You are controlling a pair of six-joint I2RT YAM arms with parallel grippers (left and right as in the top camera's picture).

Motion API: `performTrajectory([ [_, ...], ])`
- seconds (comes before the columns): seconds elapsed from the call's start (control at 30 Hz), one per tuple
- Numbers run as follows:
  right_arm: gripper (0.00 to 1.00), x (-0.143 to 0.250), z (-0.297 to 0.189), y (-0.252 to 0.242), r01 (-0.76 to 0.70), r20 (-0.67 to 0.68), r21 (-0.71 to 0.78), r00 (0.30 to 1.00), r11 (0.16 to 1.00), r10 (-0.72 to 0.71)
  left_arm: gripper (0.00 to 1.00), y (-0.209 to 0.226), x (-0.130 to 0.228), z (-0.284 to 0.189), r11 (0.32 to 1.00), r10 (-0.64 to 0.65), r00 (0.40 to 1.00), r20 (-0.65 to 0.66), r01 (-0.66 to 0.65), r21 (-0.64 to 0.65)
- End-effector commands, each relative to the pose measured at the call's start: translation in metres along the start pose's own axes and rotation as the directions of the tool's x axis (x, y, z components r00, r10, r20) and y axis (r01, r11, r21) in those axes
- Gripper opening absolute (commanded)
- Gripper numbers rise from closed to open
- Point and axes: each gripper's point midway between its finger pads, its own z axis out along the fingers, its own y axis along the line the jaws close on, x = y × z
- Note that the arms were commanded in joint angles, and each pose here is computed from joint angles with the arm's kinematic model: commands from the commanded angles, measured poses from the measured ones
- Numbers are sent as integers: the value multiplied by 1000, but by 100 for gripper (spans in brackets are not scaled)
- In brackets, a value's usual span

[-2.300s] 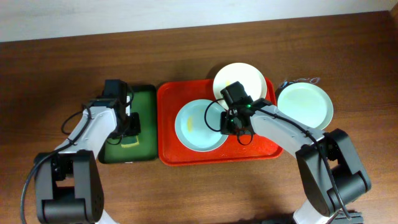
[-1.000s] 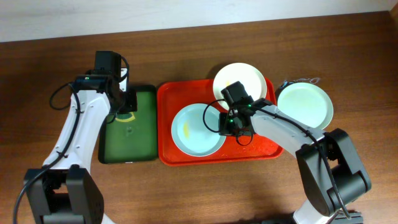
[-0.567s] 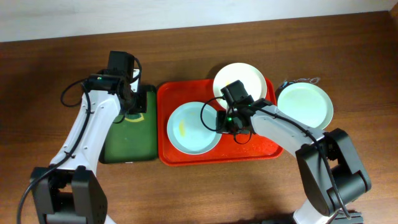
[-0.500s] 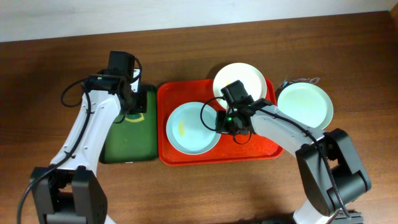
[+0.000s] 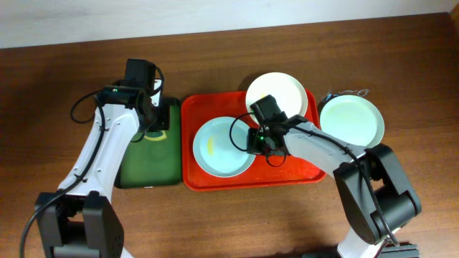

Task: Clean dirty plates on tray and stack at the side
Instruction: 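Lift the sponge with the left gripper onto the held plate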

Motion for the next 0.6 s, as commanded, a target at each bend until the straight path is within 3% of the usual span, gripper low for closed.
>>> performTrajectory([
  [0.0,4,5,5,-2,-12,-11,18,1000,1000,12,0,-6,1,0,999,24,1000,0,-24,27],
  [0.07,4,10,5,4,-90,-40,-12,995,996,89,0,-8,1,0,999,25,1000,1,-25,38],
  [0.3,4,10,5,7,-99,-45,-29,994,995,98,0,-60,4,-3,975,87,996,5,-86,203],
  [0.57,4,10,5,7,-99,-45,-28,994,995,98,0,-122,27,43,957,186,979,-85,-161,241],
])
